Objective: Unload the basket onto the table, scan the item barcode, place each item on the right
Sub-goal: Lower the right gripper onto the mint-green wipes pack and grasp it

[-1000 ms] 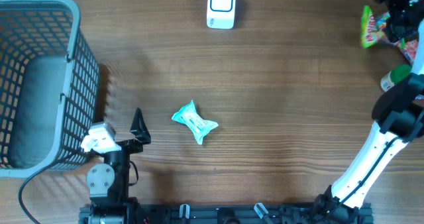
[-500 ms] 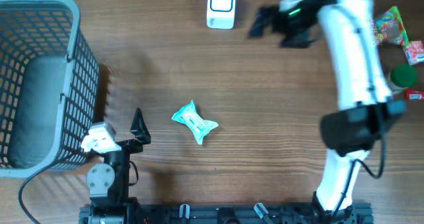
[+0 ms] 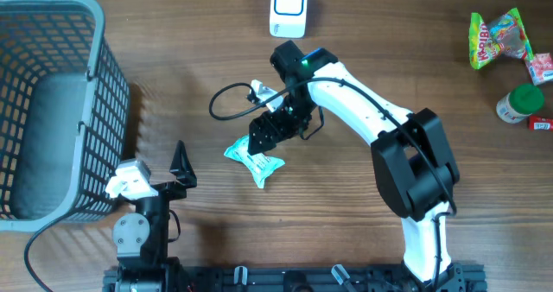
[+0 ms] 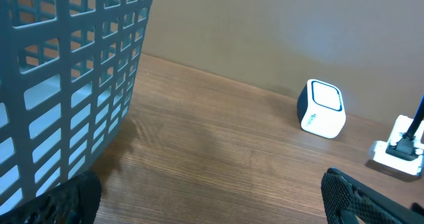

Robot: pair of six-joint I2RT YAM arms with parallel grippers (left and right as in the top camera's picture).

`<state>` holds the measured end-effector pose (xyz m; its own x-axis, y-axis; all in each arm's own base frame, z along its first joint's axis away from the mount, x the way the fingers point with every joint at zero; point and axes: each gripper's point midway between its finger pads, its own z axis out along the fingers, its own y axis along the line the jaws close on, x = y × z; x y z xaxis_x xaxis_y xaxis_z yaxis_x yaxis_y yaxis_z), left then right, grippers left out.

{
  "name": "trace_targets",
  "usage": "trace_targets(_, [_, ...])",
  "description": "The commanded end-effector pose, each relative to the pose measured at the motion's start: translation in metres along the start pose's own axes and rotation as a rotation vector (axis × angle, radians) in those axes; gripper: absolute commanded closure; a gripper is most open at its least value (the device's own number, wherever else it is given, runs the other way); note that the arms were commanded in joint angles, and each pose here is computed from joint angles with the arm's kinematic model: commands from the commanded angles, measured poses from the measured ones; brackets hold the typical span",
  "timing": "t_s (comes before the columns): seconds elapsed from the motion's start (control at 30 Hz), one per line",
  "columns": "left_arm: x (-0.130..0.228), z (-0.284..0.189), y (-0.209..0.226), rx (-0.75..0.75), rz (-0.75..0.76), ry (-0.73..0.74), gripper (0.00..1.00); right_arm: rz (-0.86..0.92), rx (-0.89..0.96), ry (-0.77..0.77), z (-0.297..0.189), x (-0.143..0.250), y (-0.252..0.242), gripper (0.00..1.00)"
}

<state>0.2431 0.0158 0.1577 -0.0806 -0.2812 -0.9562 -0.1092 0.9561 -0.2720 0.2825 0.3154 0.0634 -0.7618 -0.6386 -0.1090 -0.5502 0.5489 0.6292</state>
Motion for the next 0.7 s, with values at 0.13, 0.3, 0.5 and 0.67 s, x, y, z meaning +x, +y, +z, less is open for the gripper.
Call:
trace_targets(0.13, [0.001, 0.000, 0.000, 0.002, 0.001, -0.003, 0.00, -0.042, -0.041, -0.019, 0.020, -0.003, 0.003, 0.11])
trace_targets(0.3, [0.001, 0.000, 0.000, 0.002, 0.001, -0.003, 0.00, 0.003, -0.013, -0.013, 0.043, -0.009, -0.003, 0.14])
trace_targets(0.5, [0.001, 0.000, 0.000, 0.003, 0.001, -0.003, 0.00, 0.077, 0.062, 0.065, 0.065, 0.006, -0.031, 0.33])
trace_targets(0.67, [0.001, 0.000, 0.000, 0.002, 0.001, -0.003, 0.00, 0.116, 0.057, 0.110, 0.063, 0.018, -0.029, 0.57])
